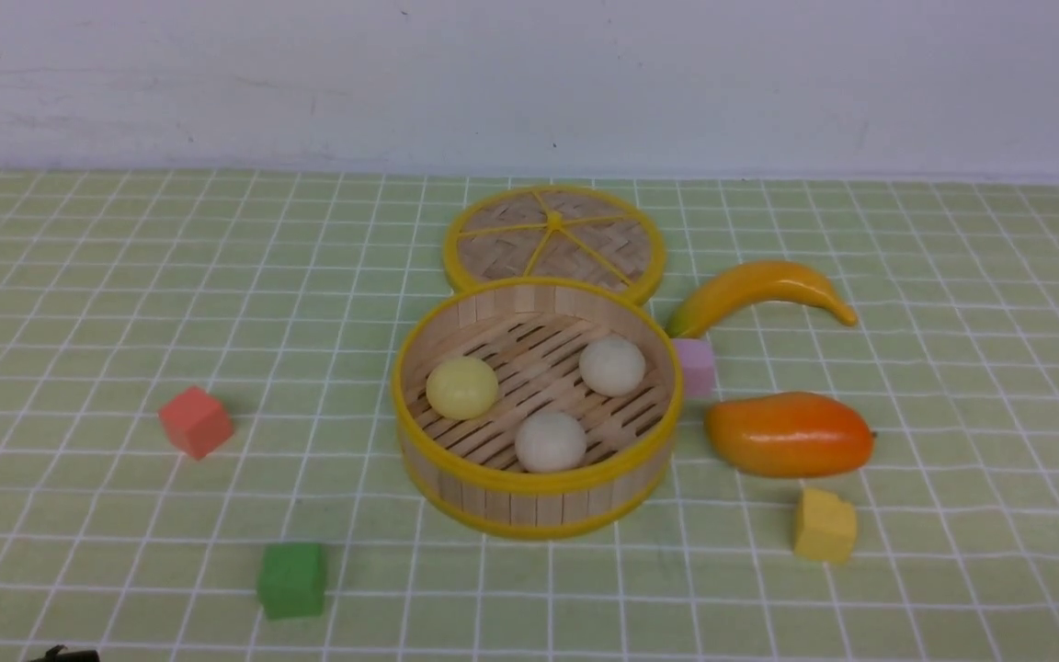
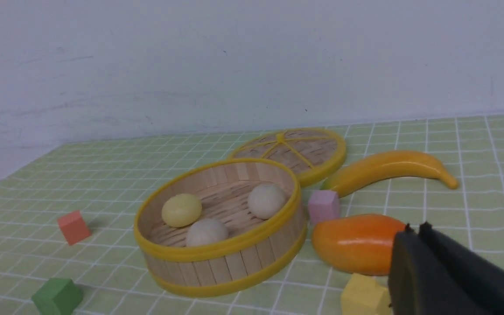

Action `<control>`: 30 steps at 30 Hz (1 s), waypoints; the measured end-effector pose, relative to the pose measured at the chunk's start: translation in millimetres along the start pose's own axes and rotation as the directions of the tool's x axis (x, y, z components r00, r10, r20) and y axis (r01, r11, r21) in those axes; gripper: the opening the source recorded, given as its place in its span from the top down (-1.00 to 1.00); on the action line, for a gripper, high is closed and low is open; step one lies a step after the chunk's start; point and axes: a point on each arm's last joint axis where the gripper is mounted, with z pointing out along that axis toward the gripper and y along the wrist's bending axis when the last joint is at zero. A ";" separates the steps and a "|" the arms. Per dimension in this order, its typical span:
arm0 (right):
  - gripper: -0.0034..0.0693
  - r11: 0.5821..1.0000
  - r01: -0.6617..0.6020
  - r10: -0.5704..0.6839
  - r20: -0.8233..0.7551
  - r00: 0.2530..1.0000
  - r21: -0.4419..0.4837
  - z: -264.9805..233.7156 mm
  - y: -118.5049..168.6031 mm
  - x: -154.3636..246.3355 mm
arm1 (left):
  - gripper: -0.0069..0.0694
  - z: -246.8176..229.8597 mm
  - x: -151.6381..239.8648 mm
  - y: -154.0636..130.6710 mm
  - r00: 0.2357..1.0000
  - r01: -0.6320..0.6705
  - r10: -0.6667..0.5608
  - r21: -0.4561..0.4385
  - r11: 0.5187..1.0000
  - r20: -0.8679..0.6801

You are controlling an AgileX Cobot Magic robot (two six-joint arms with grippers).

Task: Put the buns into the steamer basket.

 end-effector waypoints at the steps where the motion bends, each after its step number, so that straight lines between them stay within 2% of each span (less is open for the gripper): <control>1: 0.93 1.000 -0.002 0.002 -0.002 1.000 0.000 0.1 0.0 0.1 | 0.74 0.0 0.1 0.1 1.000 0.000 0.000 -0.001 1.000 -0.002; 10: 0.91 1.000 -0.007 0.007 -0.008 1.000 0.000 0.2 0.0 0.6 | 0.72 1.9 3.0 3.0 1.000 0.000 0.000 -0.015 1.000 -0.016; 14: 0.91 1.000 -0.008 0.008 -0.010 1.000 0.000 0.2 0.0 0.8 | 0.72 -0.9 4.8 11.1 0.993 -0.103 0.104 -0.032 0.994 0.052; 16: 0.90 1.000 -0.008 0.008 -0.010 1.000 0.000 0.2 0.0 0.8 | 0.71 -2.9 4.6 17.4 0.971 -0.178 0.183 -0.045 0.983 0.152; 19: 0.90 1.000 -0.010 0.010 -0.010 1.000 0.000 0.2 0.0 0.8 | 0.69 -5.5 11.9 34.0 0.875 -0.287 0.310 -0.116 0.951 0.371; 20: 0.90 1.000 -0.010 0.010 -0.010 1.000 0.000 0.2 0.0 0.8 | 0.69 -5.1 13.5 35.4 0.873 -0.295 0.318 -0.120 0.948 0.370; 21: 0.90 1.000 -0.010 0.010 -0.010 1.000 0.000 0.2 0.0 0.8 | 0.68 -4.5 19.9 43.9 0.825 -0.330 0.371 -0.171 0.928 0.427; 23: 0.90 1.000 -0.012 0.012 -0.010 1.000 -0.001 0.2 0.1 0.8 | 0.67 0.3 32.7 59.5 0.776 -0.344 0.425 -0.251 0.905 0.466; 26: 0.90 1.000 -0.013 0.013 -0.010 1.000 -0.001 0.2 0.1 0.8 | 0.67 11.8 45.6 77.3 0.785 -0.320 0.437 -0.317 0.893 0.438; 28: 0.89 1.000 -0.013 0.013 -0.010 1.000 -0.001 0.2 0.1 0.8 | 0.65 27.4 62.7 98.7 0.828 -0.295 0.426 -0.364 0.884 0.365; 29: 0.89 1.000 -0.013 0.013 -0.011 1.000 -0.001 0.2 0.1 0.9 | 0.65 28.4 63.9 100.1 0.832 -0.292 0.423 -0.366 0.884 0.359; 30: 0.88 1.000 -0.013 0.013 -0.011 1.000 0.000 0.3 0.1 0.9 | 0.64 33.7 72.7 108.6 0.867 -0.271 0.395 -0.378 0.885 0.303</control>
